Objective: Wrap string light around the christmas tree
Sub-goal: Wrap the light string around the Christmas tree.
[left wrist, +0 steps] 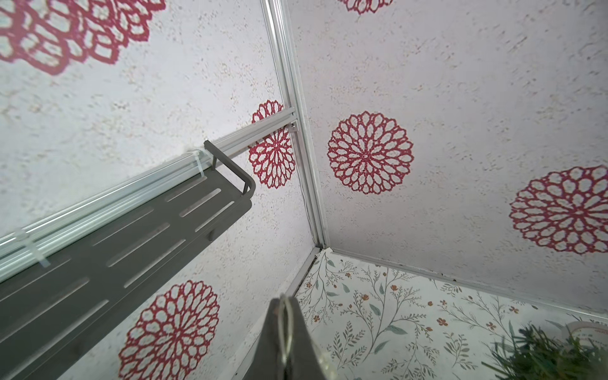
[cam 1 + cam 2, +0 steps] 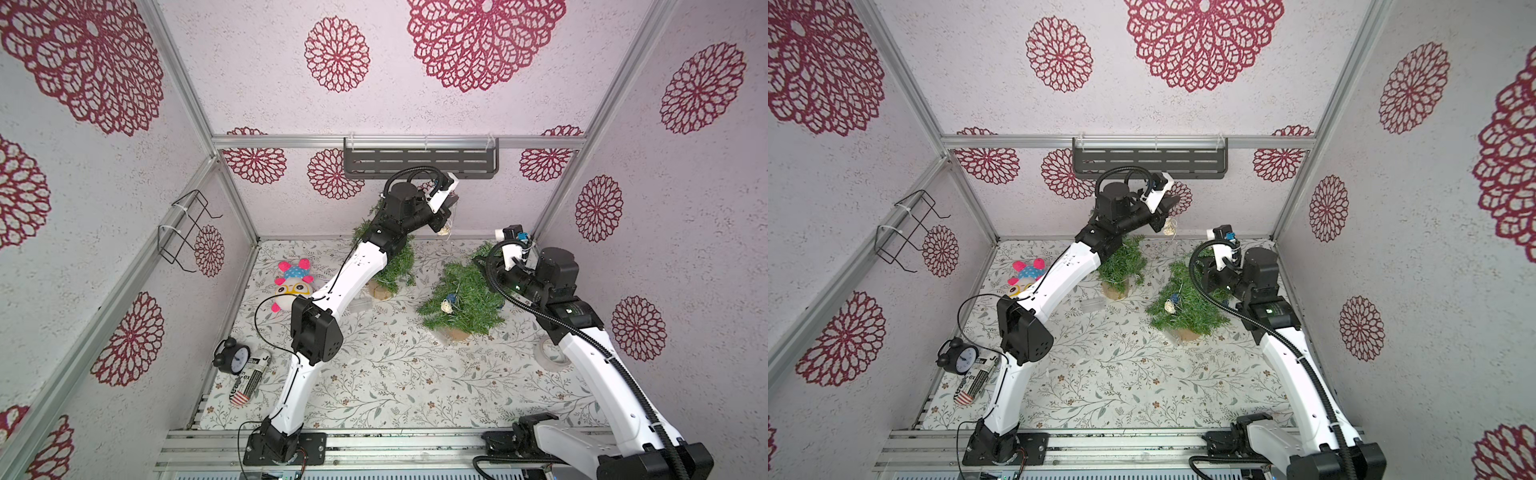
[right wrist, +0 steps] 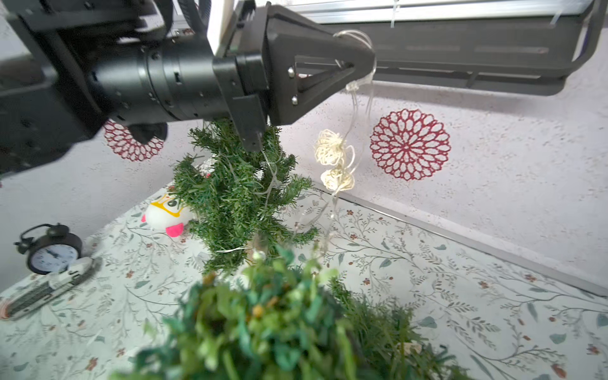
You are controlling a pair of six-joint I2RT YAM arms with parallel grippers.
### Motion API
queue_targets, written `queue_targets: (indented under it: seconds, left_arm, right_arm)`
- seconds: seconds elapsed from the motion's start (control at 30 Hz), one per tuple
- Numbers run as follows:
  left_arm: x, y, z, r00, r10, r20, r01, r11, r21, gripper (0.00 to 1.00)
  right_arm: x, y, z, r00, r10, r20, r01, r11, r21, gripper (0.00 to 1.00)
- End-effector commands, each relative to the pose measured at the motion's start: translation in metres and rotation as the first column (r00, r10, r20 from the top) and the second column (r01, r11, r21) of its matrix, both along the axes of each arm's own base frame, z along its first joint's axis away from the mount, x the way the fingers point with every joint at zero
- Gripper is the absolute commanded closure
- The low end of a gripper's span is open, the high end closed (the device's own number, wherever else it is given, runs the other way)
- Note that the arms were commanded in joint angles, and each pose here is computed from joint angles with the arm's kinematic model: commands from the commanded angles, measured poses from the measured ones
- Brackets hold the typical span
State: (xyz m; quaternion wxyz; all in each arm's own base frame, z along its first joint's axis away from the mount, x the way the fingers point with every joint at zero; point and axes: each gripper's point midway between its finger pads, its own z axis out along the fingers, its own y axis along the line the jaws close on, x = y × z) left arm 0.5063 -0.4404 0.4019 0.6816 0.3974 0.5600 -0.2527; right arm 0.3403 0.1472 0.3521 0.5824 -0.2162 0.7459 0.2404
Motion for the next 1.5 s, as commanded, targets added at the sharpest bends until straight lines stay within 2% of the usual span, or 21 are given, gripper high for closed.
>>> queue_targets:
  seconds: [0.0, 0.13, 0.23, 0.37, 0.47, 0.57, 0.63, 0.73, 0.83, 0.97, 1.07, 1.13, 1.27, 1.47]
  left_arm:
    - [-0.008, -0.007, 0.022, 0.993, -0.050, 0.104, 0.061, 0.992, -0.109, 1.00]
    - [-0.016, -0.017, 0.004, 0.990, -0.114, 0.081, 0.123, 0.987, -0.108, 1.00]
    - [-0.017, -0.019, -0.005, 0.989, -0.118, 0.089, 0.126, 0.988, -0.090, 1.00]
    - [-0.019, -0.020, -0.004, 0.988, -0.128, 0.089, 0.136, 0.986, -0.093, 1.00]
    - [-0.021, -0.020, -0.003, 0.987, -0.134, 0.093, 0.143, 0.986, -0.092, 1.00]
    - [-0.021, -0.019, -0.003, 0.986, -0.133, 0.100, 0.142, 0.986, -0.087, 1.00]
    - [-0.021, -0.019, -0.001, 0.985, -0.137, 0.102, 0.147, 0.985, -0.094, 1.00]
    - [-0.022, -0.020, 0.002, 0.980, -0.175, 0.100, 0.187, 0.973, -0.132, 1.00]
    - [-0.016, -0.021, 0.004, 0.977, -0.199, 0.073, 0.210, 0.955, -0.208, 1.00]
    - [-0.018, -0.033, -0.005, 0.972, -0.225, 0.068, 0.235, 0.949, -0.209, 1.00]
    - [-0.018, -0.038, -0.010, 0.970, -0.232, 0.069, 0.241, 0.950, -0.200, 1.00]
    - [-0.018, -0.039, -0.010, 0.970, -0.234, 0.071, 0.244, 0.949, -0.202, 1.00]
    - [-0.016, -0.040, -0.011, 0.969, -0.234, 0.077, 0.245, 0.949, -0.197, 1.00]
    - [-0.015, -0.044, -0.013, 0.967, -0.238, 0.086, 0.251, 0.946, -0.206, 1.00]
  right_arm:
    - [-0.012, 0.009, 0.014, 0.998, 0.061, -0.006, -0.061, 0.997, 0.052, 0.62]
    - [-0.019, -0.003, 0.021, 0.997, 0.029, -0.071, -0.023, 0.996, 0.084, 0.42]
    - [-0.031, -0.006, 0.043, 0.997, 0.061, -0.055, -0.050, 0.984, 0.170, 0.32]
    - [-0.036, -0.010, 0.064, 0.998, 0.050, -0.028, -0.044, 0.977, 0.208, 0.27]
    - [-0.027, -0.031, 0.079, 0.996, -0.084, 0.003, 0.081, 0.969, 0.232, 0.28]
    - [-0.007, -0.063, 0.085, 0.960, -0.278, 0.025, 0.262, 0.929, 0.261, 0.33]
    - [0.017, -0.081, 0.073, 0.926, -0.377, -0.016, 0.370, 0.900, 0.231, 0.42]
    - [0.055, -0.094, 0.044, 0.894, -0.445, -0.059, 0.448, 0.883, 0.139, 0.58]
    - [0.083, -0.098, 0.024, 0.887, -0.460, -0.032, 0.461, 0.885, 0.069, 0.69]
    - [0.111, -0.089, -0.021, 0.921, -0.381, -0.083, 0.380, 0.925, -0.027, 0.73]
    - [0.113, -0.067, -0.047, 0.967, -0.236, -0.096, 0.233, 0.971, -0.043, 0.73]
    - [0.104, -0.048, -0.059, 0.993, -0.097, -0.069, 0.093, 0.994, -0.052, 0.68]
    - [0.096, -0.032, -0.074, 0.998, 0.059, -0.018, -0.060, 0.994, -0.088, 0.54]
    - [0.095, -0.009, -0.091, 0.959, 0.282, -0.020, -0.283, 0.956, -0.074, 0.43]
